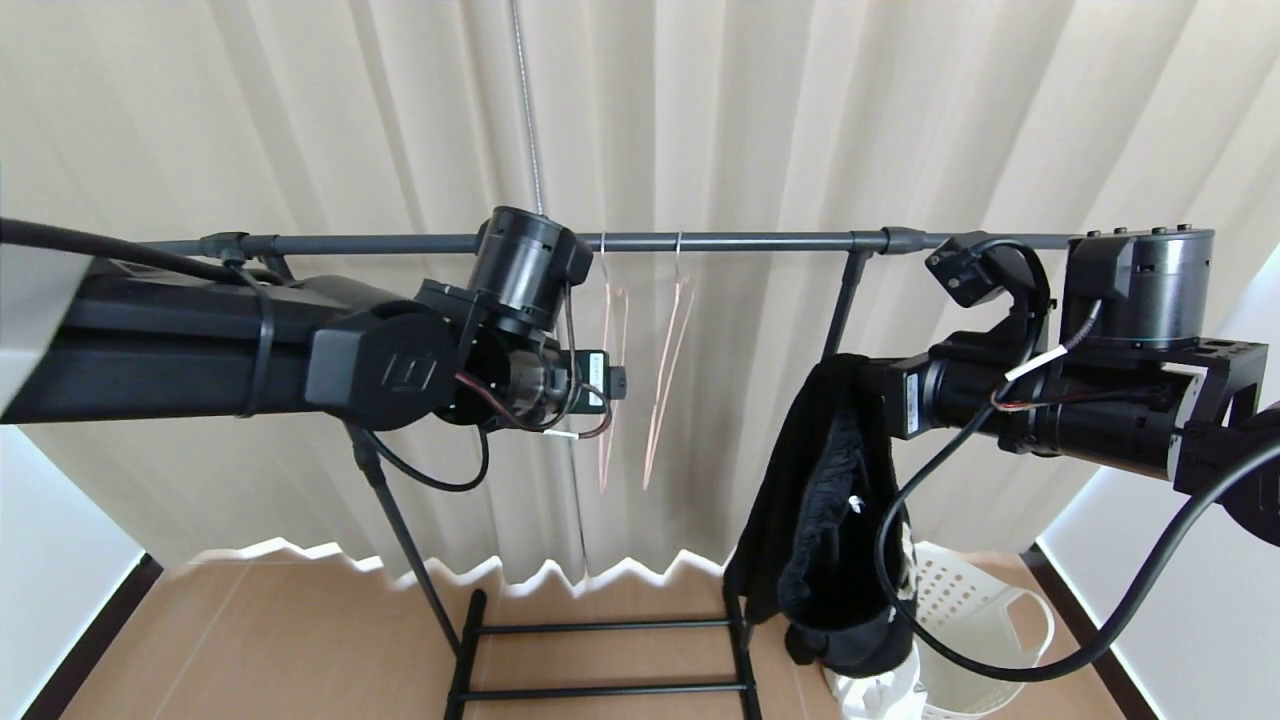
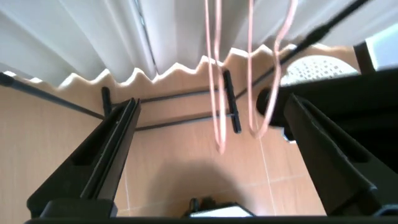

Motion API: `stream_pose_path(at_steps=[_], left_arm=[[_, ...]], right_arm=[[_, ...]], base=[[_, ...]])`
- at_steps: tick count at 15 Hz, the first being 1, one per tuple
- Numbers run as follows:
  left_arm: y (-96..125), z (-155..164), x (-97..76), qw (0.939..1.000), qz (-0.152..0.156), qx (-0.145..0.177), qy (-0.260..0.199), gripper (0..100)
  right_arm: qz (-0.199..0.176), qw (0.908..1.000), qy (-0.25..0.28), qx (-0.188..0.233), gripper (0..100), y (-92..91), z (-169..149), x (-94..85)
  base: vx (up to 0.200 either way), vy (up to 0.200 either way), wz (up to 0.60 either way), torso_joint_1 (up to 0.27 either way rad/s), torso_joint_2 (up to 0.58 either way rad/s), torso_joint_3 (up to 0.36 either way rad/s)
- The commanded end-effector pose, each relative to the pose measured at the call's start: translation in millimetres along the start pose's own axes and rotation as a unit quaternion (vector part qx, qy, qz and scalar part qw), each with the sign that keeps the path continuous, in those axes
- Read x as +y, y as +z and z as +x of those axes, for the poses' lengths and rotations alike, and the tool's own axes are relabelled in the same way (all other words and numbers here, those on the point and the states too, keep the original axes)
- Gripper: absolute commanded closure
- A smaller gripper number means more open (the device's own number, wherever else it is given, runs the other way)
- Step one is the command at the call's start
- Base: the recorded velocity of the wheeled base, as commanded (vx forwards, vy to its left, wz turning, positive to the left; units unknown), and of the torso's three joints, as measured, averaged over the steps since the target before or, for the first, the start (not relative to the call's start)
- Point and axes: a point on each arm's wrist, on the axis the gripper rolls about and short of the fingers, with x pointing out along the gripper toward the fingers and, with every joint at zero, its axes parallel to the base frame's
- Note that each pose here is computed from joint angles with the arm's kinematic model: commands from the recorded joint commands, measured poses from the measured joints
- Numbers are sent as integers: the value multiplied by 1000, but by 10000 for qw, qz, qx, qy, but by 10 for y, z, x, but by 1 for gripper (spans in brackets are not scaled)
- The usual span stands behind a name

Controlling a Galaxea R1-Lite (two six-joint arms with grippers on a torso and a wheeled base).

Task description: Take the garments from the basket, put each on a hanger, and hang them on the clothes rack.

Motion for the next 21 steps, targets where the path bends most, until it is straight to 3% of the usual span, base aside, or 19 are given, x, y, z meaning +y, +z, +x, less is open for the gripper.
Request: stream_pose_path(at_steps=[1,6,9,21], left_arm=[[-45,370,-68,9997,11,86,223,0],[11,806,-226,9989,-102,-155,430,0],[-82,1066,-275,9972,-67,-162,733,0],[-52,1222,-194,9956,-189,-253,878,0]], right_arm=[[0,10000,1,6,100,-4,0,0],[0,10000,1,6,100,-4,0,0],[1,10000,1,13,100,-7,5,0],[1,10000,0,36,100,-25,10,3]], base=[[0,0,0,0,0,0],[0,0,0,0,0,0],[0,0,0,0,0,0],[0,0,0,0,0,0]])
